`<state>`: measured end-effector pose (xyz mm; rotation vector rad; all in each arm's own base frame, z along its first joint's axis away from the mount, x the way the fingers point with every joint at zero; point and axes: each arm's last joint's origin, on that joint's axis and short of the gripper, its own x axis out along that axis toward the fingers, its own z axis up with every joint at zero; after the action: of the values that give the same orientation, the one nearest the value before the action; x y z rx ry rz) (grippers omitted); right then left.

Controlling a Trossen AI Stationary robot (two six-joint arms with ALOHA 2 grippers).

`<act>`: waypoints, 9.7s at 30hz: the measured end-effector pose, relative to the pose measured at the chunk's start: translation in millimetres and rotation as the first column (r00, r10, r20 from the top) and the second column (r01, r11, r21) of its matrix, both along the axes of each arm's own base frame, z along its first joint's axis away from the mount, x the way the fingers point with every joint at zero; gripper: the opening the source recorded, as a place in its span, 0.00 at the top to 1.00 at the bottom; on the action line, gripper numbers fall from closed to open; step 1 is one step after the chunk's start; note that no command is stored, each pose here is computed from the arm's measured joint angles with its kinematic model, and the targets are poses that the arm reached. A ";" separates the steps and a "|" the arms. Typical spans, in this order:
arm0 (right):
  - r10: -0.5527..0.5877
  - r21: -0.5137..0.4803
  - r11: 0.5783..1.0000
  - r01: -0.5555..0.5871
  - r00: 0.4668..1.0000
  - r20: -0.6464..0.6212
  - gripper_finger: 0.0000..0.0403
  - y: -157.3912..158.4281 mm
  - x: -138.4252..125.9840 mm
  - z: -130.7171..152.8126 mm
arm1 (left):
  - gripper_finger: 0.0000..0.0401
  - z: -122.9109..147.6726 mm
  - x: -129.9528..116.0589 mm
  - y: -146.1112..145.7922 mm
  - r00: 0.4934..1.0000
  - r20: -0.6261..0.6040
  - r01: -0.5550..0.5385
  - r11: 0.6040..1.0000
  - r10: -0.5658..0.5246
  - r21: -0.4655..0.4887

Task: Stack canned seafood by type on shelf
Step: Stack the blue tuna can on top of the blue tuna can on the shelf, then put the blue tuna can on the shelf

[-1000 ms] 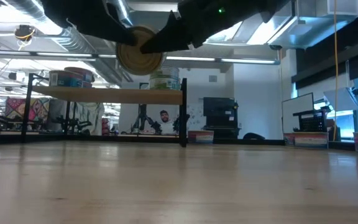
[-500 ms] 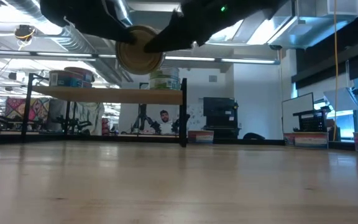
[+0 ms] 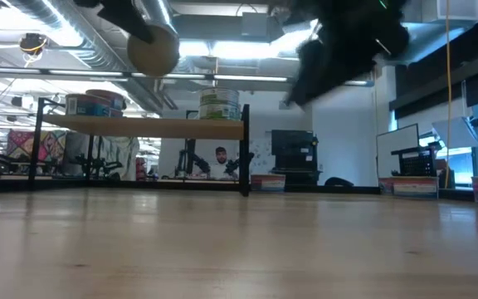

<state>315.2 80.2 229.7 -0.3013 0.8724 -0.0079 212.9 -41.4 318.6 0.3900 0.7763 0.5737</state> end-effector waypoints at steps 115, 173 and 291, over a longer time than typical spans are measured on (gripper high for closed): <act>-0.251 0.272 0.941 0.201 0.954 0.165 0.34 -13.7 -45.9 -96.4 | 0.33 45.0 -9.9 100.2 0.847 -0.479 -0.315 0.944 0.232 -0.100; -0.296 0.234 0.942 0.241 0.925 0.238 0.34 -15.6 -43.0 -92.3 | 0.73 -149.0 -63.3 -161.3 0.626 -0.740 -0.501 0.599 -0.248 -0.625; 0.004 0.165 0.982 -0.094 0.879 0.477 0.34 16.7 54.0 -60.1 | 0.71 -184.3 -11.5 -82.5 0.958 0.197 0.278 0.852 -0.210 -0.444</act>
<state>369.3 96.9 169.7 -0.1357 0.3696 0.0446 201.3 -123.9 134.3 -0.0049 0.6873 0.1567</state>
